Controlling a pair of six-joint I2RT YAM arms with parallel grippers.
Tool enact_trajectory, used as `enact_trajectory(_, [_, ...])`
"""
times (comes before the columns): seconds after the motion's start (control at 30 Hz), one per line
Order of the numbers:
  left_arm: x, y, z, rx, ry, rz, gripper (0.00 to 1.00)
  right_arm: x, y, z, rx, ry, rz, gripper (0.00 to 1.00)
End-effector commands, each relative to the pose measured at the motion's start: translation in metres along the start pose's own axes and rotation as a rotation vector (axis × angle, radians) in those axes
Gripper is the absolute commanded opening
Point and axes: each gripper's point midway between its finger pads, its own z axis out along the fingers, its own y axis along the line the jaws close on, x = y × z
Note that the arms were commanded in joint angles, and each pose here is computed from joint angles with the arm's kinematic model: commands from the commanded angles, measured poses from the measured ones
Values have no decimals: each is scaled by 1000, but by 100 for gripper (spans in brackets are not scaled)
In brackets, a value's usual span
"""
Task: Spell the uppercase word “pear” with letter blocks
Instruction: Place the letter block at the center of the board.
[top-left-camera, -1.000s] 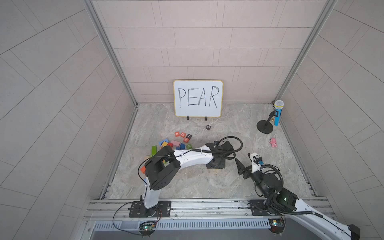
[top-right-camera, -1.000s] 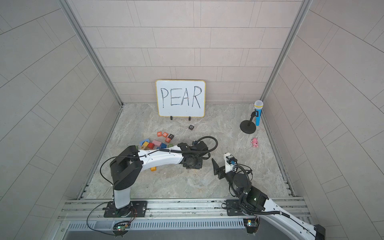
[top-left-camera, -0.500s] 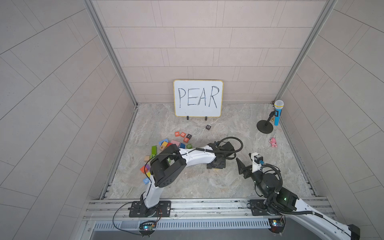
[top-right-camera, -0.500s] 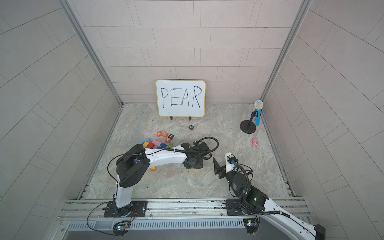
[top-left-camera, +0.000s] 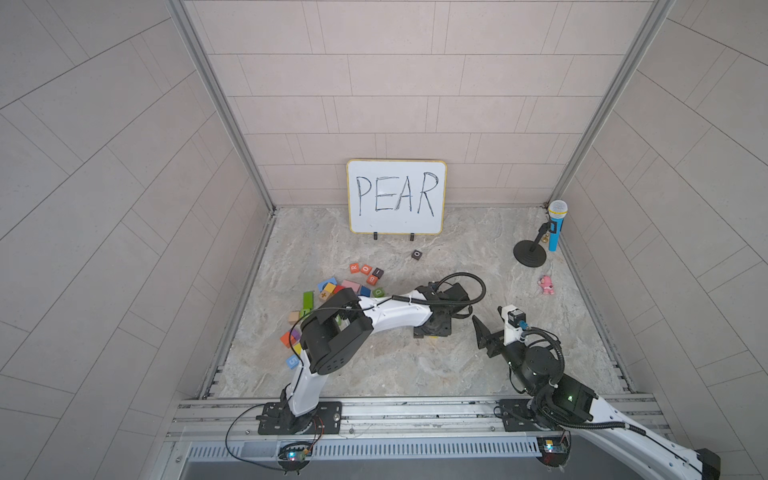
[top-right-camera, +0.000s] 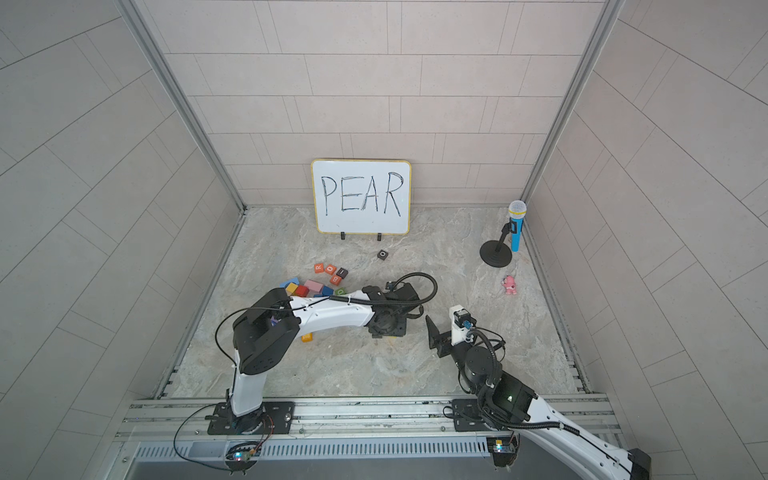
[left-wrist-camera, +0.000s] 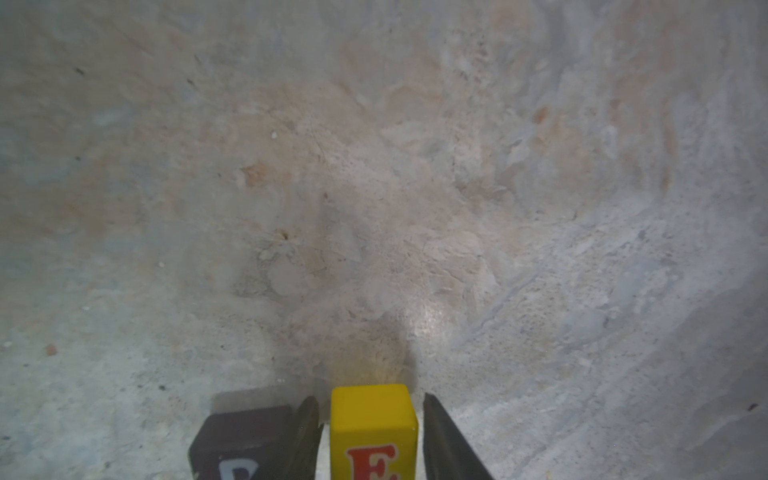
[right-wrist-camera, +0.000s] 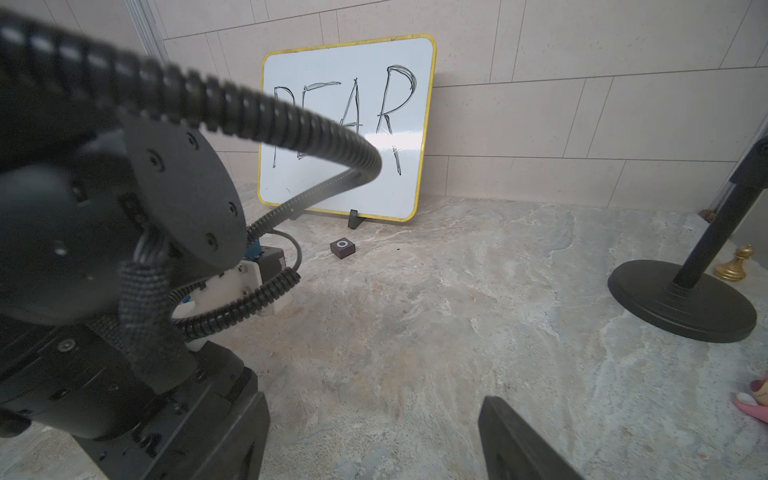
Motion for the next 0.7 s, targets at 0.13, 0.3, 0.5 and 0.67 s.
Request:
enact_trajectory(0.13, [-4,-6,-7,-7,-12,15,50,15,-4,0,21,46,-24,83])
enact_trajectory(0.3, [-7,-8,-17,8,-24,11,50,15,-5,0,27,45,-25,83])
enact_trajectory(0.5, [-10,-9,-25,20,-35,8,50,15,-5,0,28,43,-24,83])
enact_trajectory(0.67, [-21,-11,-46,36,-81,7,50,17,-6,0,36,52,-6,83])
